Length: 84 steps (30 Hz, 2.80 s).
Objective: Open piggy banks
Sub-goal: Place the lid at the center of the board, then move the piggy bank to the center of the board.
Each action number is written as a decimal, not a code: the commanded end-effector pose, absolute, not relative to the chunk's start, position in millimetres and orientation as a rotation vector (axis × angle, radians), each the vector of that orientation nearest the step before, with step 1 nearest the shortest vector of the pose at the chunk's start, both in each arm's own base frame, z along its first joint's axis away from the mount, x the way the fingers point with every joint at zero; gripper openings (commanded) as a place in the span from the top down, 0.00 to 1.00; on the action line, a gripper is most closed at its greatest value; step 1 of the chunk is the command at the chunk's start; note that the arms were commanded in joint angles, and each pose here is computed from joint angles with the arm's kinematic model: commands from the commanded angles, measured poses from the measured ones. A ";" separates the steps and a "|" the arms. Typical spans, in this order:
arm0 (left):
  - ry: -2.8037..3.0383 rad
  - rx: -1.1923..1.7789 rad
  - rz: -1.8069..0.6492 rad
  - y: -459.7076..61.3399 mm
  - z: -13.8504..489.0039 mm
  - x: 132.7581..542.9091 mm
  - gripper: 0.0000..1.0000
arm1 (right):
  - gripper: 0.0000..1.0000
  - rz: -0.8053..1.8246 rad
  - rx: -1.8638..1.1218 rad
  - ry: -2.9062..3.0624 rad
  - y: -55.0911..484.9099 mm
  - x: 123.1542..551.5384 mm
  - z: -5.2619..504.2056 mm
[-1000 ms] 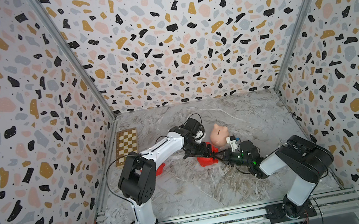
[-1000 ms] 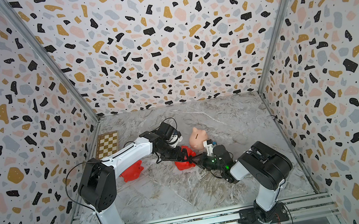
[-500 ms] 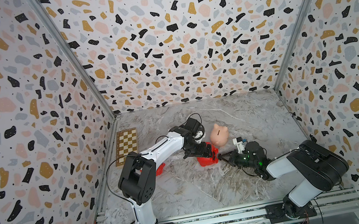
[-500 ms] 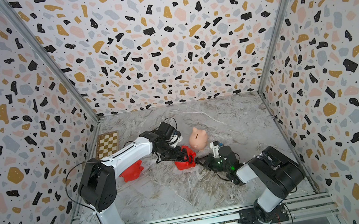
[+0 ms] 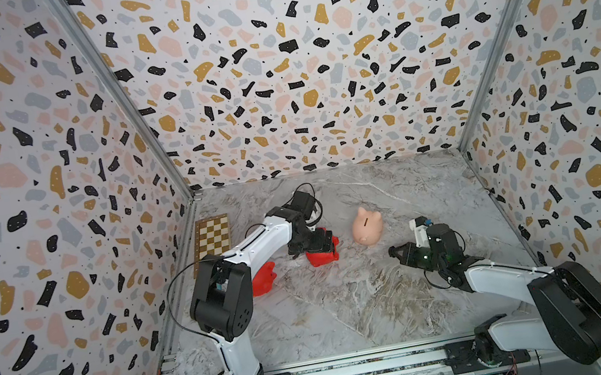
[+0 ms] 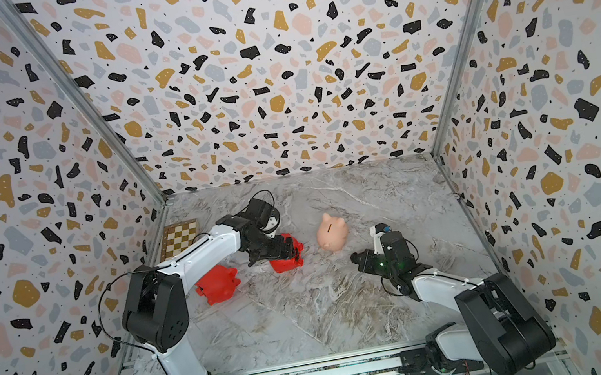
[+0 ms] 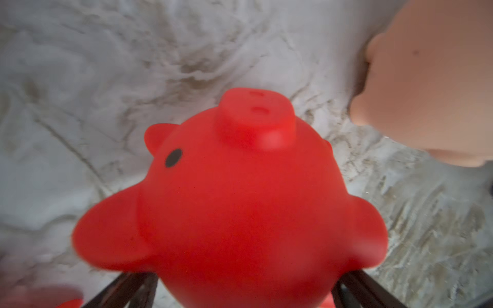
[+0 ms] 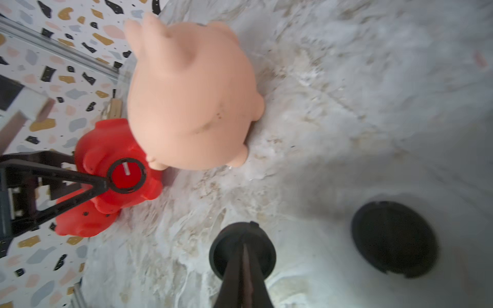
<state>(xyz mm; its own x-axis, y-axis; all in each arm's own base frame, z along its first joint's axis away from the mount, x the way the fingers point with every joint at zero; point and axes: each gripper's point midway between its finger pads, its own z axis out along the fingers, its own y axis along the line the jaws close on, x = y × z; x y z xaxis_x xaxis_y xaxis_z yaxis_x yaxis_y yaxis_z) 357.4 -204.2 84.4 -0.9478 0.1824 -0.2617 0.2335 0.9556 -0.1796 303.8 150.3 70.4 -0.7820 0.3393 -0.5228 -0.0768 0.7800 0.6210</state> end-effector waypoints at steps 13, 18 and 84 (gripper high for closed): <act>2.611 0.130 -0.124 -154.3 161.1 381.9 0.01 | 0.99 0.353 0.295 2.453 53.4 337.1 53.1; 2.546 0.111 -0.175 -153.1 178.0 375.5 0.01 | 0.97 0.339 0.329 2.490 42.8 339.7 43.3; 2.403 -0.084 -0.892 -184.5 138.0 274.2 0.01 | 0.24 0.850 -0.480 2.108 264.7 308.6 159.5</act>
